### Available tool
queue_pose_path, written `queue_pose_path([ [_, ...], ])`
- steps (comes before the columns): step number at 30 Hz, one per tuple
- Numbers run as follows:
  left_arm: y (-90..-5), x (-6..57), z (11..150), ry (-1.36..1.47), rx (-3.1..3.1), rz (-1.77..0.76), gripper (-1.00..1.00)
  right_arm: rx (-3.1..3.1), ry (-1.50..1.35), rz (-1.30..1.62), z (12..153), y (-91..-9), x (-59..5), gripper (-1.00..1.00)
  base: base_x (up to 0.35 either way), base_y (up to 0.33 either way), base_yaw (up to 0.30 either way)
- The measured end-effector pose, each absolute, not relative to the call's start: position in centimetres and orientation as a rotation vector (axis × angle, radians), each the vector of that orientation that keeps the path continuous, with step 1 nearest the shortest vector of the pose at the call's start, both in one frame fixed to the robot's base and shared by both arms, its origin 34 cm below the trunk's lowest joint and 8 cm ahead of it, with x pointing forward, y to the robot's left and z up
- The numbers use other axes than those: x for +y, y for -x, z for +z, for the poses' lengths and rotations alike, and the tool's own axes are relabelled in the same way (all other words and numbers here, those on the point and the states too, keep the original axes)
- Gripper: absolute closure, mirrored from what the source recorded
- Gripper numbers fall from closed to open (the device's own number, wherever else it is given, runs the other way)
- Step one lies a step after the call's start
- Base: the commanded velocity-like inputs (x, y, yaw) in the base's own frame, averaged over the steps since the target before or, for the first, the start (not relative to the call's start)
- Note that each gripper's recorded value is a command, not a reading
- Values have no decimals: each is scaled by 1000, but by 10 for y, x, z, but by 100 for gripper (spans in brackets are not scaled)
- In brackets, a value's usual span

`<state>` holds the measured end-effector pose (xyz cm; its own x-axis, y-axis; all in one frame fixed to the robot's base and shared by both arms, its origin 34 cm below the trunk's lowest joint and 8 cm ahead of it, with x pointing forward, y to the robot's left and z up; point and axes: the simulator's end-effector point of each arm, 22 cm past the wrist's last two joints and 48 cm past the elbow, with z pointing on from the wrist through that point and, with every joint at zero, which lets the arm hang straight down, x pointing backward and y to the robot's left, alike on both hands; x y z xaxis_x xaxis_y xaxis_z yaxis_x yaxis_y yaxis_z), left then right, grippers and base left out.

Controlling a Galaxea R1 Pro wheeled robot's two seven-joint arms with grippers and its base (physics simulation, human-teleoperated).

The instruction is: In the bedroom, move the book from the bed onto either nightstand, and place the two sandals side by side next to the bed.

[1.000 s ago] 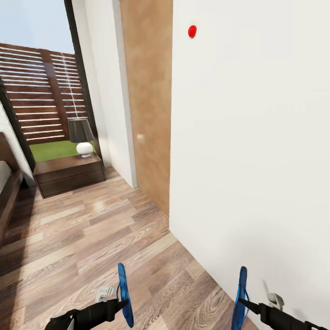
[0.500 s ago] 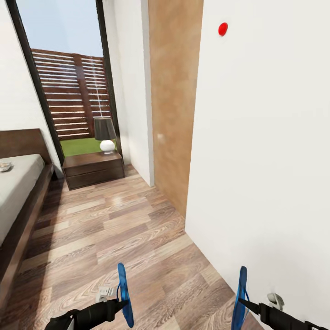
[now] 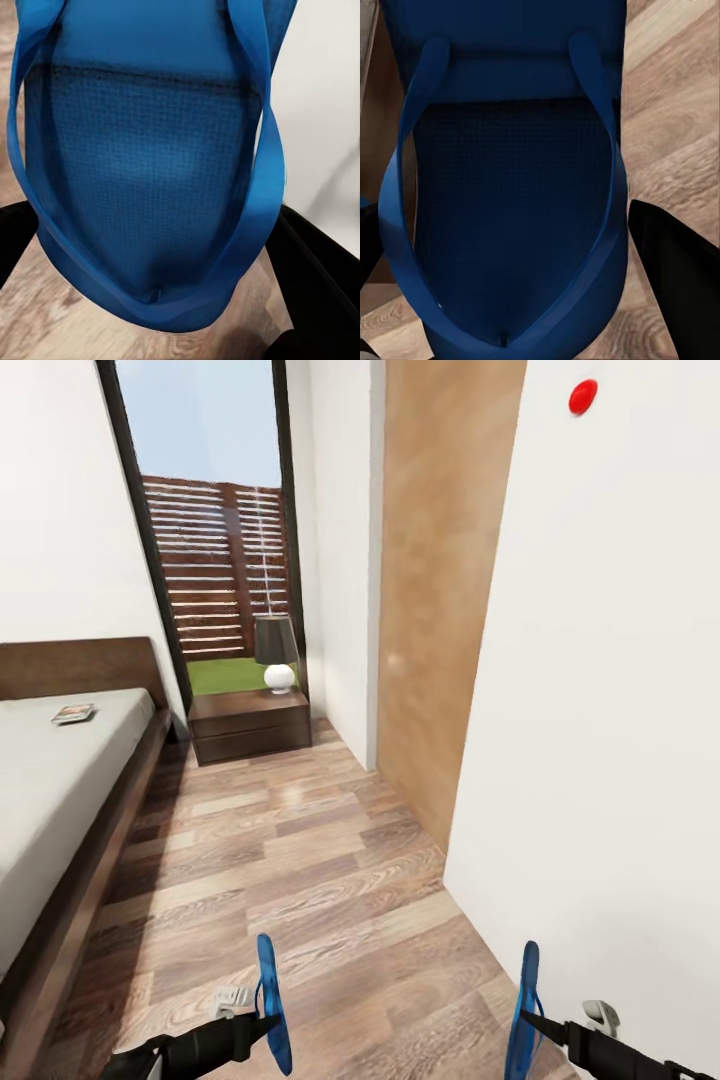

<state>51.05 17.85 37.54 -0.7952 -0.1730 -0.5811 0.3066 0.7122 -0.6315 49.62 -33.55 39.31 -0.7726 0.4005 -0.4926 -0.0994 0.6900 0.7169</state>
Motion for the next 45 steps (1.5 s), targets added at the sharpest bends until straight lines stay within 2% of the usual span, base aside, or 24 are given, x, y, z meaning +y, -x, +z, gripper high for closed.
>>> queue_pose_path([
  [11, -510, 179, 375, -101, 2287, -993, 100, 2253, -229, 1006, 393, -496, -336, 100, 65, 0, 279],
  [29, -510, 177, 375, -101, 2286, -995, 100, 2253, -229, 1006, 393, -496, -335, 100, 302, 0, 273],
  [36, -510, 175, 375, -101, 2285, -999, 100, 2253, -230, 1007, 393, -496, -335, 100, 277, 0, 53],
  [45, -510, 175, 375, -100, 2284, -1000, 100, 2252, -233, 1010, 393, -496, -335, 100, 42, 0, 3],
])
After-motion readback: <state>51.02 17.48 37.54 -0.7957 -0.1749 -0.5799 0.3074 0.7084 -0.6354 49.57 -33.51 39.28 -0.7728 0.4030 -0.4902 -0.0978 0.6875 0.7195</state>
